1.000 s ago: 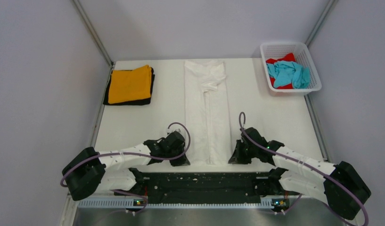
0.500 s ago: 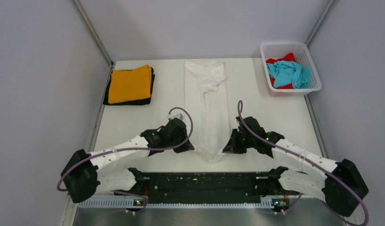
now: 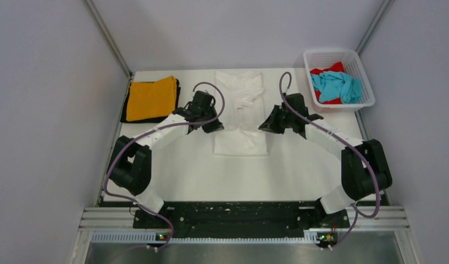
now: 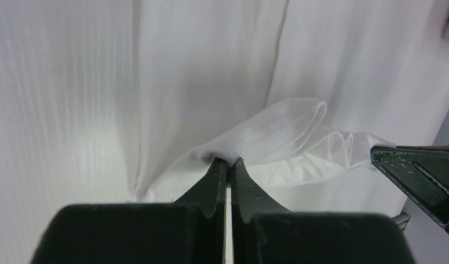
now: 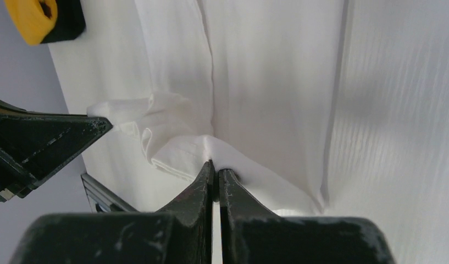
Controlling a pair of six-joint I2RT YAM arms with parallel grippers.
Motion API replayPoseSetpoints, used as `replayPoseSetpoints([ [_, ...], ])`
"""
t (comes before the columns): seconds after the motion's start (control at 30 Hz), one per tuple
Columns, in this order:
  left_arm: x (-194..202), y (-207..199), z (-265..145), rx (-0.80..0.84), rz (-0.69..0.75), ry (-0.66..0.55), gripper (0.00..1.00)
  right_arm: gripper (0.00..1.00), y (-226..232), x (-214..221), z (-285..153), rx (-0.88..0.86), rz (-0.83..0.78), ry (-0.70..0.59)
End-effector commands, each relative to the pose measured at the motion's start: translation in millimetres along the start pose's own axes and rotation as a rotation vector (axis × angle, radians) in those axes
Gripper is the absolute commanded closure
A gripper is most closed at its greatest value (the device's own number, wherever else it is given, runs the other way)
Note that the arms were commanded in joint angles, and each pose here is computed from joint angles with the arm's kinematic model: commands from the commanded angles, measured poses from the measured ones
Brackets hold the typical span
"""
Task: Fold and stack the t-shirts
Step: Fold the folded rectangular tshirt in 1/3 of the way
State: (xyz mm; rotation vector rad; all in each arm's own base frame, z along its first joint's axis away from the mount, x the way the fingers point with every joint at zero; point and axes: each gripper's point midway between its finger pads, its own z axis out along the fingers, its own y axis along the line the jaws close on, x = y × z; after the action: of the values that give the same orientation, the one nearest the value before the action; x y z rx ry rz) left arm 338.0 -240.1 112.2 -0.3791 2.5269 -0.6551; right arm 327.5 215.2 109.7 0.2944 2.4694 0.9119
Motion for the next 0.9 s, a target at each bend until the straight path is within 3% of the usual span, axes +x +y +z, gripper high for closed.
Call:
replayPoseSetpoints([
  [0.0,-34.2,-16.4,11.5,0.052,0.041,-0.011,1.0,1.0,11.8,-54.2,3.1,-0.038,-0.044,-0.096],
  [0.4,-79.5,-7.2,57.7,0.022,0.044,0.015,1.0,1.0,-6.2,-101.4,53.0,-0.037,-0.046,-0.106],
  [0.5,-86.7,-2.9,65.7,0.007,0.041,0.019,0.91,0.99,-17.3,-114.9,64.6,-0.02,-0.033,-0.124],
  [0.6,-95.2,-3.6,68.7,0.015,0.037,0.016,0.65,0.81,-19.6,-130.1,70.4,-0.022,-0.041,-0.147],
  [0.67,-99.2,-7.0,65.9,0.029,0.038,0.011,0.39,0.49,-18.3,-135.5,69.3,-0.02,-0.059,-0.148],
  [0.73,-100.2,-11.9,59.0,0.047,0.041,0.008,0.04,0.27,-16.8,-135.2,62.4,-0.01,-0.079,-0.146],
  [0.8,-96.6,-12.1,49.9,0.053,0.042,0.011,0.01,0.12,-18.2,-129.1,50.5,0.009,-0.102,-0.148],
  [0.87,-86.0,-6.6,40.5,0.045,0.03,0.021,0.01,0.08,-26.1,-112.9,37.5,0.035,-0.108,-0.135],
])
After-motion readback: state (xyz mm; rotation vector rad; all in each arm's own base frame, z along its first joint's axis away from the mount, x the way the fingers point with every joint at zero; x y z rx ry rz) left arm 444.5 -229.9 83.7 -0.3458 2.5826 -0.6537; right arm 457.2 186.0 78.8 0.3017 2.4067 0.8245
